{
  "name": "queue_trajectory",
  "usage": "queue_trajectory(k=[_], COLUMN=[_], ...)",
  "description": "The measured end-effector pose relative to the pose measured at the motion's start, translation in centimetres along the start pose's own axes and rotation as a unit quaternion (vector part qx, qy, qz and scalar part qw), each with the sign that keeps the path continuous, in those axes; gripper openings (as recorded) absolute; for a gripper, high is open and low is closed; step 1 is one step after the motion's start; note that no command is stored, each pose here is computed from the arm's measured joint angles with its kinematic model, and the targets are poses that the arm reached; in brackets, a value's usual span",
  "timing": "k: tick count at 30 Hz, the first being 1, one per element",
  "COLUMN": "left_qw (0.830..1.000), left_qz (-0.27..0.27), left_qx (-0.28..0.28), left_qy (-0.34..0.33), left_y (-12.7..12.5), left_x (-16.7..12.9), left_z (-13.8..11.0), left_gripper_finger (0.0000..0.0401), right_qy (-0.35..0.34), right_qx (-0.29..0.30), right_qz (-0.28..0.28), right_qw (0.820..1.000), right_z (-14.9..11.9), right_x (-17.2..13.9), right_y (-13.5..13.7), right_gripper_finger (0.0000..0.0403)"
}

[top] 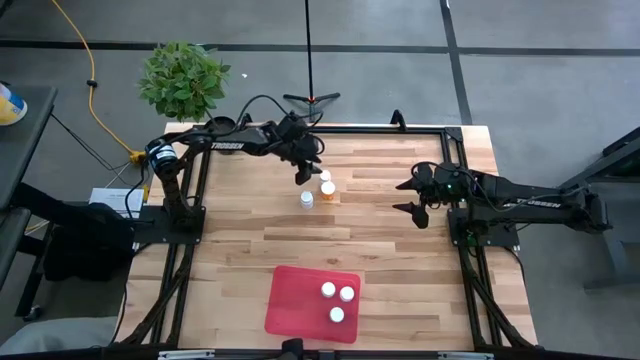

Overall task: Pick and place pill bottles into a basket
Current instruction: Put the white pill bottle into the red bin

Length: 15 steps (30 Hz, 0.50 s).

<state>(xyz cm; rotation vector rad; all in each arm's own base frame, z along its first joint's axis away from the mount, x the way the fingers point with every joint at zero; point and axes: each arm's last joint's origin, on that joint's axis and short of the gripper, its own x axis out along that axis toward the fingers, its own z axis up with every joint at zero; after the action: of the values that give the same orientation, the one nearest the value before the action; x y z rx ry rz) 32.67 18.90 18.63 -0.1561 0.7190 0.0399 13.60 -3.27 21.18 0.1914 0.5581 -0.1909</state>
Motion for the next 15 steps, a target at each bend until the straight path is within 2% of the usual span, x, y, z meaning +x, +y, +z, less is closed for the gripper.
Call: queue_trajectory(k=[9, 12, 15], left_qw=[1.000, 1.000, 1.000], left_qz=[0.000, 0.000, 0.000], left_qx=[-0.013, -0.015, -0.021], left_qy=[-0.001, -0.002, -0.003], left_y=[0.1, 0.1, 0.1], left_x=[-0.5, -0.5, -0.5], left_z=[1.2, 1.3, 1.3], left_gripper_finger=[0.0364, 0.0391, 0.0395], right_qy=[0.000, 0.000, 0.000], right_qx=[0.000, 0.000, 0.000], right_qz=[0.000, 0.000, 0.000], right_qw=[1.000, 1.000, 1.000], right_z=[0.0, 0.0, 0.0], right_x=[0.0, 0.0, 0.0], right_y=[0.0, 0.0, 0.0], right_gripper_finger=[0.0291, 0.0291, 0.0291])
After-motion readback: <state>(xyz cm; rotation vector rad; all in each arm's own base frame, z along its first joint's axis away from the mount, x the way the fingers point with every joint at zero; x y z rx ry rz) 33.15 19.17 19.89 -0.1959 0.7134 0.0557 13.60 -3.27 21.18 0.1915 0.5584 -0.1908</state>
